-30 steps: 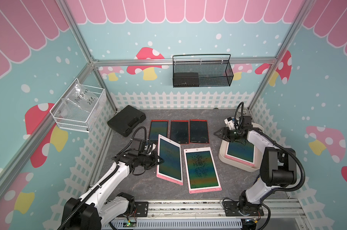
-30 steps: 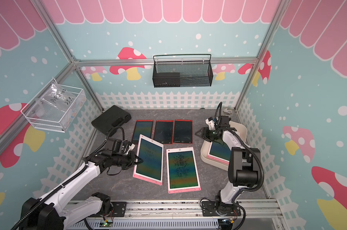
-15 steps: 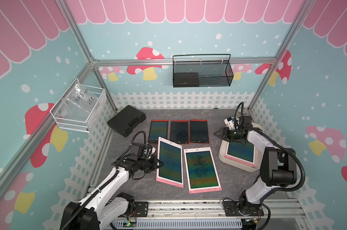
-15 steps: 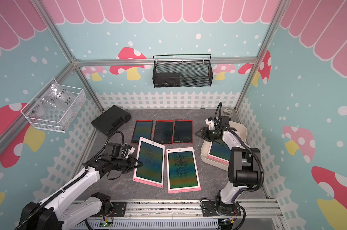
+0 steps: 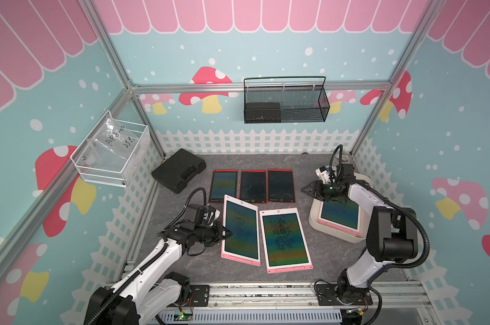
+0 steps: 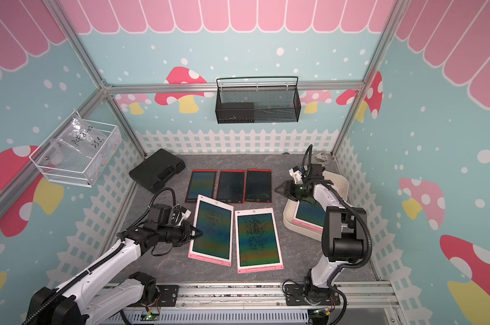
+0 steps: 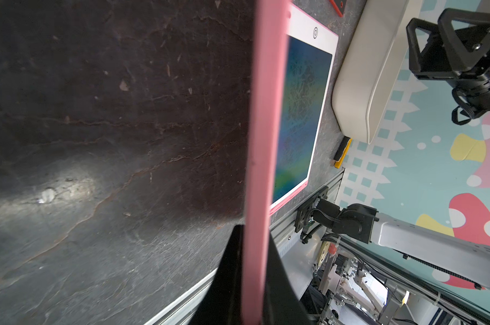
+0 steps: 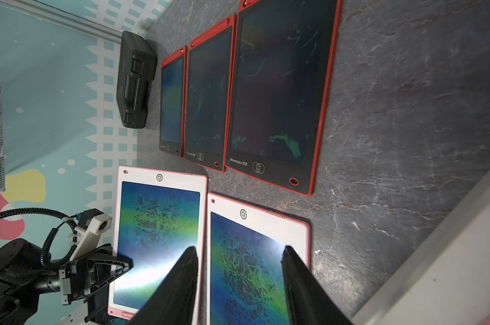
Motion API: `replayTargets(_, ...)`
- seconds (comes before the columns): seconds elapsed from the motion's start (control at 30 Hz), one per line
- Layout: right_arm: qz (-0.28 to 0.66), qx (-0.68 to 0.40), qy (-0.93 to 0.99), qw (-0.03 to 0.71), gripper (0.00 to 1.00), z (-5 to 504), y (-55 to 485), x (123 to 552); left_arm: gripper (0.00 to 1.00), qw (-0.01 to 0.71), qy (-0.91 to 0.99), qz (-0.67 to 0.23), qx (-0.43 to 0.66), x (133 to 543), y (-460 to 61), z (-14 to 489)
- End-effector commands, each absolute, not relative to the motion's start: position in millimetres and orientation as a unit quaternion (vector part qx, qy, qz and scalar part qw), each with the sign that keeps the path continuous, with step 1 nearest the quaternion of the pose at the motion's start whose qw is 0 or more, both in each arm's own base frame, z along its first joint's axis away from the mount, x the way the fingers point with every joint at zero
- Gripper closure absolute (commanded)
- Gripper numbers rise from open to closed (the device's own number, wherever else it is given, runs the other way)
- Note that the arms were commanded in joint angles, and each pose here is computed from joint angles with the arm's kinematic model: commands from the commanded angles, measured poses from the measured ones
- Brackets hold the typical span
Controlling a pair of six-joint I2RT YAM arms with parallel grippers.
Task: Take out the writing tablet from the storage box
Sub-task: Place the writing tablet at the center of the board.
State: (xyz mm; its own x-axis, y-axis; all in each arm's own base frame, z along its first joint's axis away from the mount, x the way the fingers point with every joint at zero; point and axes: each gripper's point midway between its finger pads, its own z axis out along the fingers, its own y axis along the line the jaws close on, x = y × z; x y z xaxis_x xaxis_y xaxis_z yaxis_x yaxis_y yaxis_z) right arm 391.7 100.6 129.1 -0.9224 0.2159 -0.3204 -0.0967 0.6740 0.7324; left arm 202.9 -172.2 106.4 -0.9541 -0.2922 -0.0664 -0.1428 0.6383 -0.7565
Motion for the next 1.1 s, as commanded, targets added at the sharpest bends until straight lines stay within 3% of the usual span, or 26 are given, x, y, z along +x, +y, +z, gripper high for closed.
replayTargets(0.0,0.408,0.017,0.892,0.193,0.49,130,104,393,0.88,0.047,0.914,-0.373,-0.153,187,-166,82)
replayTargets(0.53,0.410,0.015,0.891,0.193,0.49,131,105,394,0.87,0.030,0.924,-0.346,-0.161,176,-165,61)
replayTargets(0.73,0.409,0.015,0.892,0.191,0.49,128,105,394,0.71,0.030,0.926,-0.334,-0.172,172,-161,57)
replayTargets(1.07,0.408,0.015,0.893,0.188,0.49,126,106,392,0.65,0.017,0.933,-0.313,-0.177,169,-157,48)
